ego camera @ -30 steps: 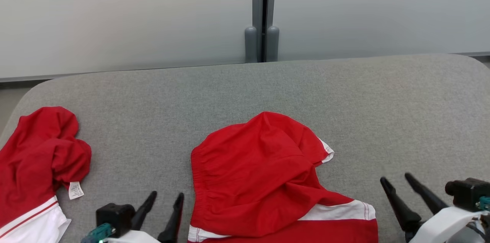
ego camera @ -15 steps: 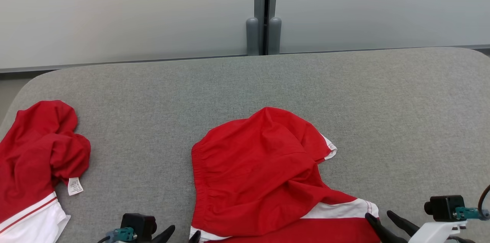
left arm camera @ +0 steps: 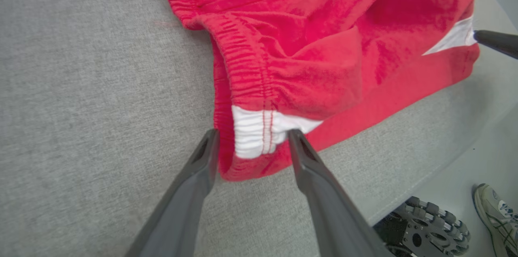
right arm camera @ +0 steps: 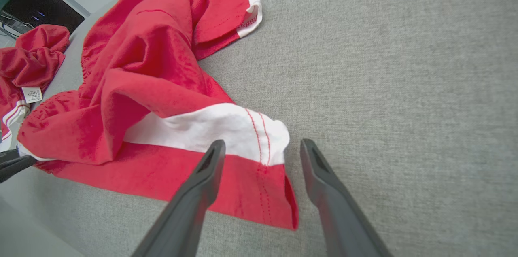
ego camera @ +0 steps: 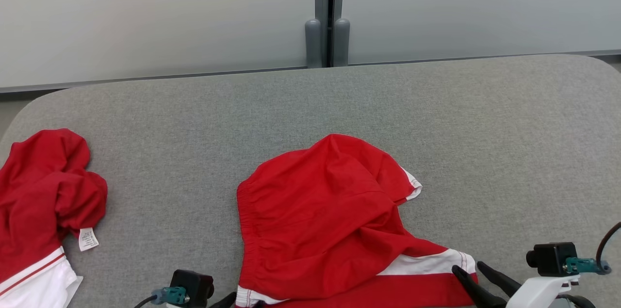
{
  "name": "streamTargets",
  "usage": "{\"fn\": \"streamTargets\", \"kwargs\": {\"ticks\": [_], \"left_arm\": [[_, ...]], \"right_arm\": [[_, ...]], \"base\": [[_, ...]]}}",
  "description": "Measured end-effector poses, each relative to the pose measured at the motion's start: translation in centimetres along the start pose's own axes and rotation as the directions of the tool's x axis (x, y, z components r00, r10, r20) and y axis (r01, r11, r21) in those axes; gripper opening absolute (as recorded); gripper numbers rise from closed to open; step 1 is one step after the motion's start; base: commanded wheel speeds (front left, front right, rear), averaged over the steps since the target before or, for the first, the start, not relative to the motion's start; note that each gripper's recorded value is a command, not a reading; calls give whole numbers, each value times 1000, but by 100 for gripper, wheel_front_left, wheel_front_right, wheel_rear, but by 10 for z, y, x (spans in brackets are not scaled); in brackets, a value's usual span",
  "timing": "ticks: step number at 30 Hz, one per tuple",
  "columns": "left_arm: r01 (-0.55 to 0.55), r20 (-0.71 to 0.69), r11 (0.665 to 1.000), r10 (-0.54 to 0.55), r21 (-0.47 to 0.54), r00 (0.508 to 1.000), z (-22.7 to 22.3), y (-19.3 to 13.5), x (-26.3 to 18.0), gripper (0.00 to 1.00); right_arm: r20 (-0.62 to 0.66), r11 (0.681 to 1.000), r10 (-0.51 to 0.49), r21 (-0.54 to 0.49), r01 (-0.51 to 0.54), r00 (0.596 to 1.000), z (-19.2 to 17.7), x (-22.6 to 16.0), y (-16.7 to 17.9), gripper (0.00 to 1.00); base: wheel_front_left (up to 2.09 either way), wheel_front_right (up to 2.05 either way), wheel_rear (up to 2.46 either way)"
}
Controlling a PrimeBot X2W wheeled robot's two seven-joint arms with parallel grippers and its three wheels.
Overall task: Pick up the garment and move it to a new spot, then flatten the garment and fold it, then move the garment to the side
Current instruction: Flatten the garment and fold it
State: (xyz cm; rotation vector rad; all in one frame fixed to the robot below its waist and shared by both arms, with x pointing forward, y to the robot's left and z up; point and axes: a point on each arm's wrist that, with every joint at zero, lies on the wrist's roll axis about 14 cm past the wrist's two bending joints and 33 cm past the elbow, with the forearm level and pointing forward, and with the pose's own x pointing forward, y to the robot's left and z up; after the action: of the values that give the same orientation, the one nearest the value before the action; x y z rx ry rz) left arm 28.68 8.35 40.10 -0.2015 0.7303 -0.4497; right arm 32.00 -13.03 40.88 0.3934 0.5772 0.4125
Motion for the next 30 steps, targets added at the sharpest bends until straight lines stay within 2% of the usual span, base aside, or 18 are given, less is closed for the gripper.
{"fn": "streamTargets", "kwargs": {"ticks": [1,2,3,4,5,6,7,19,27,30], "left_arm": [[1,2,1000,-1,0,1000,0,0,0,73],[3,1,1000,-3,0,1000,0,0,1,67],[6,-5,1000,-6,0,1000,-1,-1,1,45],[6,-5,1000,-6,0,1000,-1,-1,1,32],[12,-10,1000,-12,0,1000,-1,-2,2,19],[16,-10,1000,-16,-2,1000,-1,-2,2,0],[20,-9,1000,-20,-2,1000,-1,-3,2,0],[36,42,999,-37,30,998,12,-4,-4,0],[39,54,999,-41,34,998,17,-5,-5,0],[43,84,998,-46,43,995,24,-6,-6,0]], "right_arm": [[-1,1000,3,0,-3,1000,-1,0,1,91],[-4,1000,7,-2,-7,1000,-2,0,2,85],[-7,1000,10,-1,-10,1000,-2,0,3,67],[-7,1000,10,-1,-10,1000,-2,0,3,48],[-6,1000,18,-7,-18,1000,-2,1,5,39],[-2,1000,20,-9,-20,1000,-1,1,5,16],[3,1000,21,-10,-21,1000,0,1,5,2],[112,998,47,-50,-41,993,26,-1,8,0],[134,998,41,-48,-34,990,29,-4,4,0],[191,997,47,-68,-35,980,42,-5,4,0]], "base": [[0,0,0],[0,0,0],[0,0,0],[0,0,0],[0,0,0],[0,0,0],[0,0,0],[0,0,0],[0,0,0],[0,0,0]]}}
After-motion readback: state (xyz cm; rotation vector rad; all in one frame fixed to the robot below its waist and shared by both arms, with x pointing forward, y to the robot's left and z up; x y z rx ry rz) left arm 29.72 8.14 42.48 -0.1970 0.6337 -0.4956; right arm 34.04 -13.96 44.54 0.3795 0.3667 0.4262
